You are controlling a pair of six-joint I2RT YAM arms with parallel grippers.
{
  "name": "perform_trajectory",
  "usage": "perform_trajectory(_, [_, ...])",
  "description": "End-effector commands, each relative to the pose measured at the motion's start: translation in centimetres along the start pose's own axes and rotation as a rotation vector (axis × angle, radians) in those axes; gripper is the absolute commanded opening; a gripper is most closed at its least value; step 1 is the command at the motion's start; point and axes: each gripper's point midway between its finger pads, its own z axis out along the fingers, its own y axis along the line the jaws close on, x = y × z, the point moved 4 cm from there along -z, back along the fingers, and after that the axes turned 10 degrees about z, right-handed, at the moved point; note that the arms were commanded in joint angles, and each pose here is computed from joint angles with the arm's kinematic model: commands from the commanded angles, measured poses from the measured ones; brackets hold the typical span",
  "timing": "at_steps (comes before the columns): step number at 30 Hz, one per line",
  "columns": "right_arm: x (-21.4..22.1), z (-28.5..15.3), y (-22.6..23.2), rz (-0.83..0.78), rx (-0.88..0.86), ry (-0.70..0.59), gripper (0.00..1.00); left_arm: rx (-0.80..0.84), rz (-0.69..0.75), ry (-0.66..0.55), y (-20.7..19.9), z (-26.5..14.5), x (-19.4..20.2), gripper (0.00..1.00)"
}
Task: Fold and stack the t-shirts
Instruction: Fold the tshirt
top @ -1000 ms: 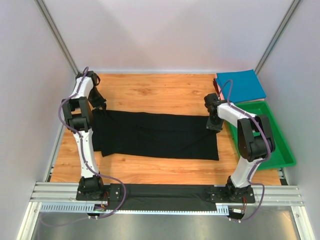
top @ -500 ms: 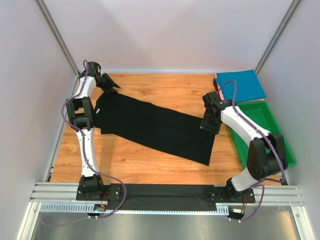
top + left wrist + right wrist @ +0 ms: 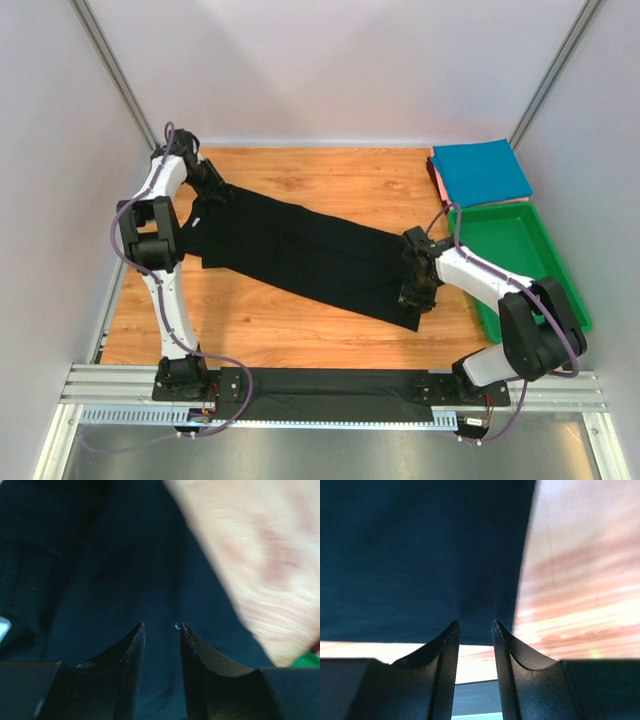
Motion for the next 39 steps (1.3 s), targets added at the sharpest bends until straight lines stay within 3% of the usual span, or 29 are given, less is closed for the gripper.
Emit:
perform_trajectory(1, [1.5,0.6,-0.5,0.078,-0.006,-0.023,0.35,-0.139,-0.020,0.152,4.0,3.7,2.9,0.41])
perform_trajectory(6, [5.3,0.7,-1.1,0.071,0.041,-0.051,0.34,-0.256,-0.021,0.194,6.6,6.3,2.6,0.41])
perform_trajectory(10, [7.3,0.8,-0.4,0.076,0.022,-0.053,0.34,-0.228,-0.016,0.153,6.5,7.7,0.5,0.42])
perform_trajectory(17, [11.2,-1.6,4.6,-0.166,-0.005,-0.039,0.35,0.093,-0.027,0.014,1.0,8.1,-4.3,0.43])
perform_trajectory(21, [10.6,-4.6,7.3,-0.297,-0.108,-0.075,0.37,0.165,0.017,-0.052,-1.8,3.5,-5.5,0.44])
perform_trajectory(25, [6.9,-6.3,8.4,-0.330,-0.186,-0.125,0.39,0.084,0.020,-0.065,-2.0,-0.5,-4.2,0.45])
perform_trajectory(30, [2.7,-4.1,7.5,-0.397,-0.128,-0.167,0.37,-0.073,0.041,-0.110,-0.8,-5.5,-1.8,0.45])
perform_trajectory(34, [3.1,-0.9,6.8,-0.423,-0.089,-0.124,0.35,-0.193,0.013,-0.090,1.4,-6.9,0.6,0.45])
perform_trajectory(39, [4.6,1.1,6.1,-0.356,-0.074,-0.066,0.33,-0.287,-0.088,0.007,5.9,-6.0,2.8,0.45])
